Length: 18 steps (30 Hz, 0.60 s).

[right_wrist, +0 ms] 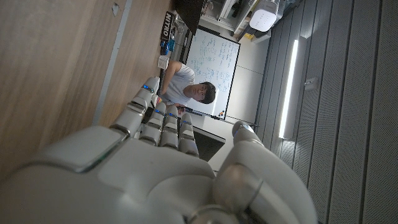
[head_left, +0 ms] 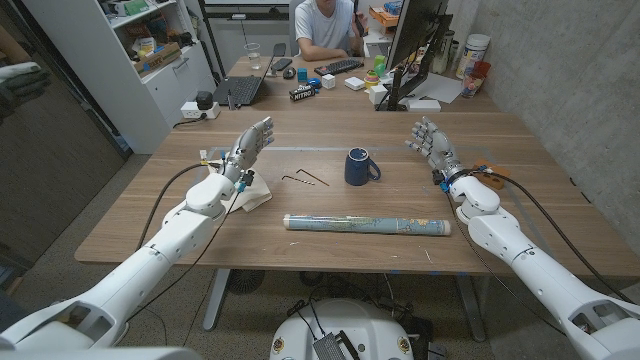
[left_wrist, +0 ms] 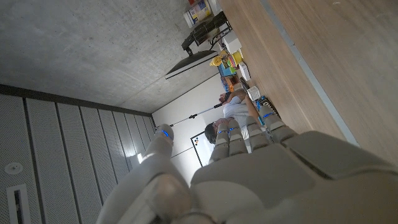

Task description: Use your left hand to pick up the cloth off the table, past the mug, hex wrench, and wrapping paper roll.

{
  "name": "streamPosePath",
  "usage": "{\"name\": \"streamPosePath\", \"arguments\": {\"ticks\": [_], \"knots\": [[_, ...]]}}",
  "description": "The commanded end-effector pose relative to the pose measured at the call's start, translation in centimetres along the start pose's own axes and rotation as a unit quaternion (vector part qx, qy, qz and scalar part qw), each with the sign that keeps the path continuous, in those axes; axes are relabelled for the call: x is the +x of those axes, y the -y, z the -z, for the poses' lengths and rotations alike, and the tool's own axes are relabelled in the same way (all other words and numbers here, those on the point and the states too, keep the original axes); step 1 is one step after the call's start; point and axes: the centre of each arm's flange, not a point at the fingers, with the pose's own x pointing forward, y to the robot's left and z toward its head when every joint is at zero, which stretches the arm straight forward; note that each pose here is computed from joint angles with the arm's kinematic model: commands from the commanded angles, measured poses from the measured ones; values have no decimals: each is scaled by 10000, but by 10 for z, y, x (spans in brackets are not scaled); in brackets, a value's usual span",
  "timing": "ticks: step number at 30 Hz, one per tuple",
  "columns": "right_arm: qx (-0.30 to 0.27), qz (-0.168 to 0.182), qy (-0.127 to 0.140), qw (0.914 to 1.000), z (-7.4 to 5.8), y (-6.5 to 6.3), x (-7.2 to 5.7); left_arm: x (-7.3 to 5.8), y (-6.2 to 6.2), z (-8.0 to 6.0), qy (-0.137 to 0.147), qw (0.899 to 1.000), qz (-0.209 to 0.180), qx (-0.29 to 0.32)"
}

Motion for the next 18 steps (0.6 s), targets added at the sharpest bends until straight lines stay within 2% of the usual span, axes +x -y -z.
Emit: {"name": "streamPosePath", "arguments": {"ticks": [1,7,9,13,16,18], "knots": [[60,47,66,9999,1,1,-1,-13,-5,-39,-62,9926,198,1198],[68,63,56,9999,4,-1,-1,-20,-10,-48,-199,9878,239,1526],[74,56,49,9999,4,-1,-1,-22,-12,-49,-142,9894,240,1423],[59,62,28,10000,5,-2,-1,-23,-11,-57,-164,9838,271,1764],[55,57,26,10000,4,-2,-1,-23,-8,-66,-265,9701,326,2389],[49,48,19,10000,4,-2,-2,-24,-6,-70,-285,9652,367,2573]]}}
